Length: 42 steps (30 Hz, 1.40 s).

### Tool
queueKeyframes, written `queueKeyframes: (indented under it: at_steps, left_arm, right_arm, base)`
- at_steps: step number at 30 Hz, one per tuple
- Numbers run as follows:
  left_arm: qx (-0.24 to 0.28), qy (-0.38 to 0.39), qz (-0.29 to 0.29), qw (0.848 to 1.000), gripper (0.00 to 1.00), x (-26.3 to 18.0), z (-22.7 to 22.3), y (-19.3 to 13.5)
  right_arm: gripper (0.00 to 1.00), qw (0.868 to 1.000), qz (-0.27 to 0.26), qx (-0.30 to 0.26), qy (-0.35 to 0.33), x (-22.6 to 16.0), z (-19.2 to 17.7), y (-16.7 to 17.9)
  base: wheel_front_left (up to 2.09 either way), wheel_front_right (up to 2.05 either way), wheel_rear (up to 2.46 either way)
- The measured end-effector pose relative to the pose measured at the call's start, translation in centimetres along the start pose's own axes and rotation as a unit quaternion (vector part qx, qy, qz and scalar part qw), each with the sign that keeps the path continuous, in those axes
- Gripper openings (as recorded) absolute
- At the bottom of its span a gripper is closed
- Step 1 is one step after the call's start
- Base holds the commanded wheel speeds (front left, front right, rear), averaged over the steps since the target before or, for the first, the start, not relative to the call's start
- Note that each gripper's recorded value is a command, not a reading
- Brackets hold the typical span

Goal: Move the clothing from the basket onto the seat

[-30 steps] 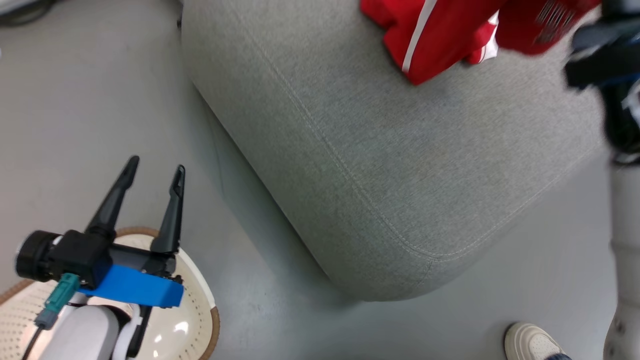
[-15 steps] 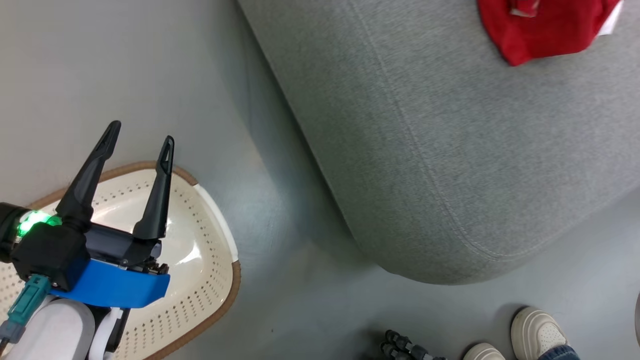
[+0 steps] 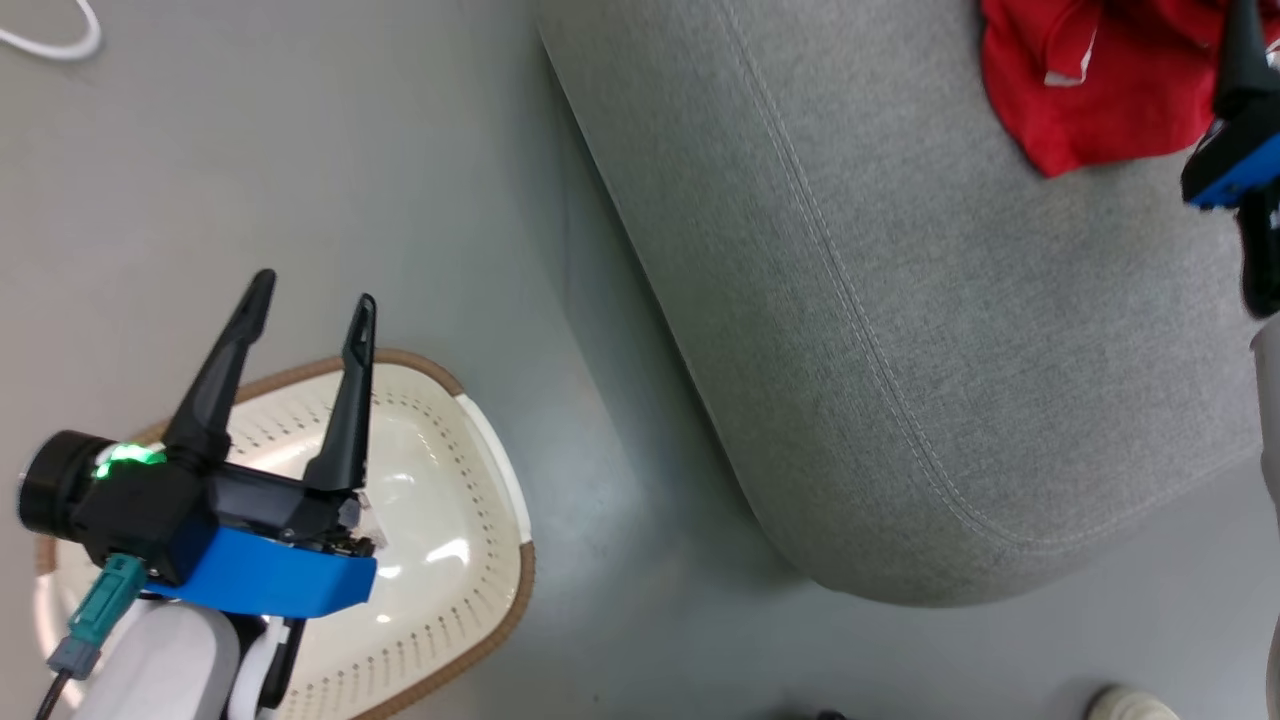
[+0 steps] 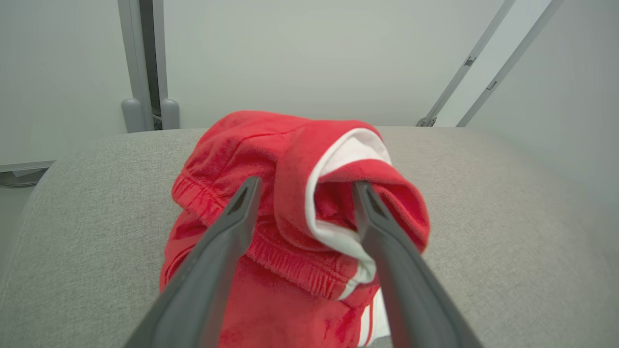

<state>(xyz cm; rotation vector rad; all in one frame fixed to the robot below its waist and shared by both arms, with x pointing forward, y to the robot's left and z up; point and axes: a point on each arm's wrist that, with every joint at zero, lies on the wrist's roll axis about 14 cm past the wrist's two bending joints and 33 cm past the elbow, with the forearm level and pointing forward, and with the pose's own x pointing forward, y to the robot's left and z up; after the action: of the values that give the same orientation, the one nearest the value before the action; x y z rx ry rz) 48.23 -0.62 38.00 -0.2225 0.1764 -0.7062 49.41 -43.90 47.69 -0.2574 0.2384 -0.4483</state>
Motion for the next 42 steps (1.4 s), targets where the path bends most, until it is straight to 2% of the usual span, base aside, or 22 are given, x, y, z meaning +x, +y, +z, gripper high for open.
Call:
queueKeyframes:
  at_steps: [11, 15, 22, 27, 30, 35, 42]
  left_arm:
    - [-0.002, -0.049, 0.081, 0.996, 1.0, -5.0, 5.9, -1.0]
    - [0.004, -0.081, 0.127, 0.989, 1.0, -7.5, 8.6, -0.4]
    - [0.005, -0.109, 0.191, 0.975, 1.0, -12.5, 10.3, 0.4]
    - [0.001, -0.122, 0.253, 0.96, 1.0, -16.8, 10.4, 2.0]
    - [-0.001, -0.129, 0.295, 0.947, 1.0, -20.0, 10.2, 3.1]
    - [-0.006, -0.125, 0.328, 0.936, 1.0, -22.7, 9.3, 3.7]
    - [-0.011, -0.115, 0.347, 0.931, 1.0, -24.3, 8.2, 4.3]
  right_arm:
    - [1.0, 0.996, 0.069, 0.037, -0.041, -6.8, 1.4, 2.9]
    - [1.0, 0.99, 0.103, 0.058, -0.075, -9.8, 2.5, 4.8]
    - [1.0, 0.977, 0.156, 0.078, -0.123, -14.4, 4.9, 8.2]
    - [1.0, 0.964, 0.197, 0.096, -0.153, -17.7, 6.5, 11.6]
    - [1.0, 0.957, 0.225, 0.109, -0.148, -19.8, 6.5, 13.7]
    - [1.0, 0.952, 0.244, 0.122, -0.136, -21.6, 6.0, 15.4]
    - [1.0, 0.952, 0.251, 0.132, -0.119, -22.6, 5.0, 16.1]
  base:
    - [0.0, 0.0, 0.0]
    - [0.0, 0.0, 0.0]
    - [0.0, 0.0, 0.0]
    - [0.0, 0.0, 0.0]
    - [0.0, 0.0, 0.0]
    - [0.0, 0.0, 0.0]
    - [0.0, 0.0, 0.0]
